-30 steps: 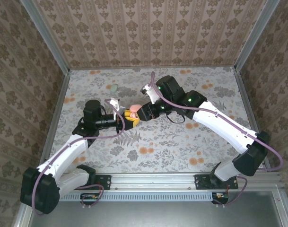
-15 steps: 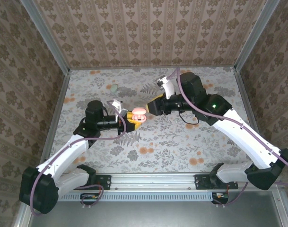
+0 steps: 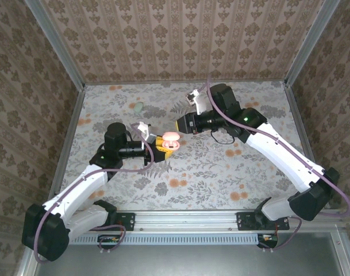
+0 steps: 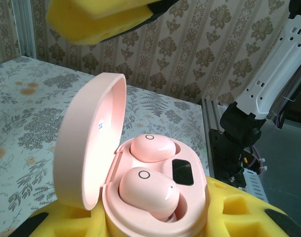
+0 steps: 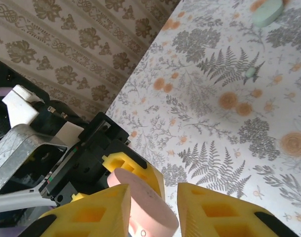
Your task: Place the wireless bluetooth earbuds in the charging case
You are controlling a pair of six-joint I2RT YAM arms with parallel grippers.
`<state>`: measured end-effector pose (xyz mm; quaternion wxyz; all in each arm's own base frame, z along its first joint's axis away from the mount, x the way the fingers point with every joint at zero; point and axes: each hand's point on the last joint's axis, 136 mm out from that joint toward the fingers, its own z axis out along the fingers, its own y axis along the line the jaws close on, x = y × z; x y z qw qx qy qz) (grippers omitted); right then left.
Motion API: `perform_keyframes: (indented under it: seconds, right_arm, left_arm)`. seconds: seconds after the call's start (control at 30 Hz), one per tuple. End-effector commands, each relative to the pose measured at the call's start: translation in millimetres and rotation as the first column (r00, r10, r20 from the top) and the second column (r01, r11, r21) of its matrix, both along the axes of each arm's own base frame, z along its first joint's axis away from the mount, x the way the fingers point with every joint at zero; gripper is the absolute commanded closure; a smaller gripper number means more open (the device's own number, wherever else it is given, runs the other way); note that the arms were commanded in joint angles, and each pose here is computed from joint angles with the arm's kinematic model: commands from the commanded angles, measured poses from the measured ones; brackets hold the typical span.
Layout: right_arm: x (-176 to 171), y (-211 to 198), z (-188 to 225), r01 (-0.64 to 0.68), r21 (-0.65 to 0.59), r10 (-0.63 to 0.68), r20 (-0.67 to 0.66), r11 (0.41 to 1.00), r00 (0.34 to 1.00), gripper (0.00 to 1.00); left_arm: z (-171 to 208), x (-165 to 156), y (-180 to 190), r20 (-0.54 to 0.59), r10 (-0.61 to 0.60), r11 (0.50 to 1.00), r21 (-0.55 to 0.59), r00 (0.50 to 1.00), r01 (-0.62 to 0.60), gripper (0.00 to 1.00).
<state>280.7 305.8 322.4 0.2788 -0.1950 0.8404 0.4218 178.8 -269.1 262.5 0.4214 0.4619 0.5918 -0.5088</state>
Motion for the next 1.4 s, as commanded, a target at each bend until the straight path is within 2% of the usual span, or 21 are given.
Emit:
perform_keyframes:
  seconds: [0.0, 0.47, 0.67, 0.77, 0.83, 0.97, 1.1, 1.37]
  right_arm:
    - [1, 11, 3, -0.035, 0.060, 0.037, -0.031, 0.998, 0.999, 0.70]
    - [-22, 22, -20, -0.128, 0.096, 0.142, -0.159, 0.987, 0.977, 0.76]
    - [-34, 5, -11, -0.097, 0.106, 0.109, -0.113, 0.990, 0.988, 0.76]
    - [-28, -8, -5, -0.025, 0.122, 0.035, -0.082, 0.992, 0.996, 0.67]
    - [-23, -15, -3, 0.031, 0.150, -0.017, -0.091, 0.988, 0.996, 0.53]
    - [-21, -13, -3, 0.058, 0.209, -0.028, -0.147, 0.976, 0.989, 0.41]
    - [-22, -2, -6, 0.057, 0.280, 0.007, -0.221, 0.958, 0.975, 0.39]
    - [-23, 16, -10, 0.054, 0.345, 0.054, -0.296, 0.937, 0.954, 0.35]
  left_arm:
    - [23, -5, 0, 0.084, -0.005, 0.999, -0.046, 0.996, 0.009, 0.94]
    - [25, -1, 2, 0.105, 0.031, 0.998, -0.049, 0.994, -0.026, 0.95]
    - [23, 4, 2, 0.099, 0.054, 0.998, -0.048, 0.994, -0.050, 0.95]
    - [25, 5, 3, 0.101, 0.067, 0.997, -0.054, 0.993, -0.062, 0.95]
    - [26, 6, 4, 0.105, 0.076, 0.996, -0.058, 0.992, -0.071, 0.95]
    - [29, 7, 5, 0.110, 0.094, 0.994, -0.065, 0.989, -0.087, 0.95]
    - [32, 10, 6, 0.120, 0.117, 0.991, -0.071, 0.986, -0.109, 0.94]
    - [43, 15, 6, 0.151, 0.142, 0.988, -0.088, 0.978, -0.130, 0.93]
